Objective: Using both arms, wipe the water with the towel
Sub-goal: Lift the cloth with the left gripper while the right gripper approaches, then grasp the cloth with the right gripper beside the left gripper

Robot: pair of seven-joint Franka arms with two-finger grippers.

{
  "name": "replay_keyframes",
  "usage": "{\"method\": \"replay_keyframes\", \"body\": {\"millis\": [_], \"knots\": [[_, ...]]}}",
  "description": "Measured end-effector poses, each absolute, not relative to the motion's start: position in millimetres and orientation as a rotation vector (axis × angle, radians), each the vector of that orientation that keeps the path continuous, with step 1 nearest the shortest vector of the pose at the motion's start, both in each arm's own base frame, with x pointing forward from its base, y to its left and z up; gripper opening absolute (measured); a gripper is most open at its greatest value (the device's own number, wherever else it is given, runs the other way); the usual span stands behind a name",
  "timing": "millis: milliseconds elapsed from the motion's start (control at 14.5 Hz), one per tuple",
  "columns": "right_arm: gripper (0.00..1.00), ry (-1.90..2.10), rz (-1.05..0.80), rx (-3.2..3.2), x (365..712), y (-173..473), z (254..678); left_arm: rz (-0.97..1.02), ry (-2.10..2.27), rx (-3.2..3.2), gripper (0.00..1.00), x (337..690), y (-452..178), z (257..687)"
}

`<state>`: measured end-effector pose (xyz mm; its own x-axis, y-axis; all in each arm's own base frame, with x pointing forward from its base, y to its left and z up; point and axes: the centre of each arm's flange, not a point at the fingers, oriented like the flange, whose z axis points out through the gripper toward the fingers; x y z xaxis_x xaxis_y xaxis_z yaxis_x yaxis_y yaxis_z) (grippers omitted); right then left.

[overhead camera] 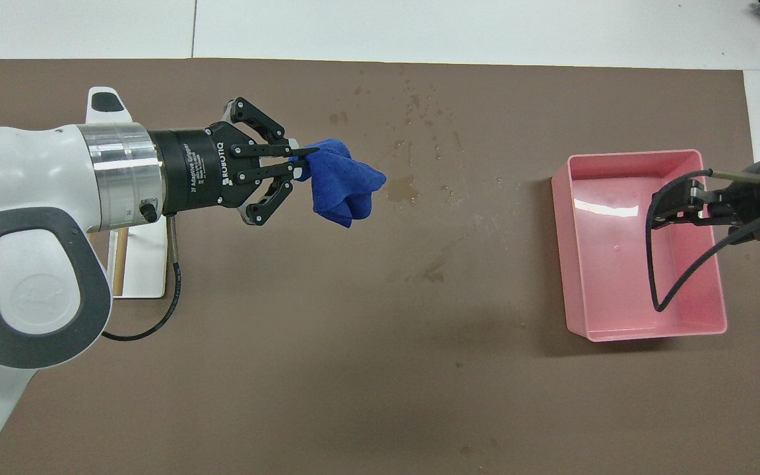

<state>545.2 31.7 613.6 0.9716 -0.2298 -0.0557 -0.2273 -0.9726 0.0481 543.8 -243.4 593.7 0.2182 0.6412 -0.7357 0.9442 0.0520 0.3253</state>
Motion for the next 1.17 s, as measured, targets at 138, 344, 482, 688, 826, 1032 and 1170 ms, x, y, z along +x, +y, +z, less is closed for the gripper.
{"method": "replay_keyframes", "body": {"millis": [138,344,482,688,826,1032,1170], "knots": [[0.97,-0.367,-0.096,3.089,545,33,614,-0.484,1.532,1.644,0.07,544,-243,593],[0.96,-0.665,-0.061,3.159,550,50,619,-0.533,1.582,1.582,0.07,544,-242,593],[0.94,-0.965,-0.054,3.147,554,76,621,-0.537,1.599,1.563,0.07,545,-242,592],[0.92,-1.456,-0.151,3.081,558,126,619,-0.534,1.619,1.533,0.07,545,-242,590],[0.92,-1.821,-0.252,2.989,565,148,619,-0.53,1.629,1.484,0.07,545,-246,592],[0.92,-2.245,-0.33,2.802,579,189,613,-0.548,1.665,1.408,0.07,539,-262,595],[0.92,-2.435,-0.374,2.666,583,212,607,-0.579,1.669,1.393,0.07,532,-277,596]]}}
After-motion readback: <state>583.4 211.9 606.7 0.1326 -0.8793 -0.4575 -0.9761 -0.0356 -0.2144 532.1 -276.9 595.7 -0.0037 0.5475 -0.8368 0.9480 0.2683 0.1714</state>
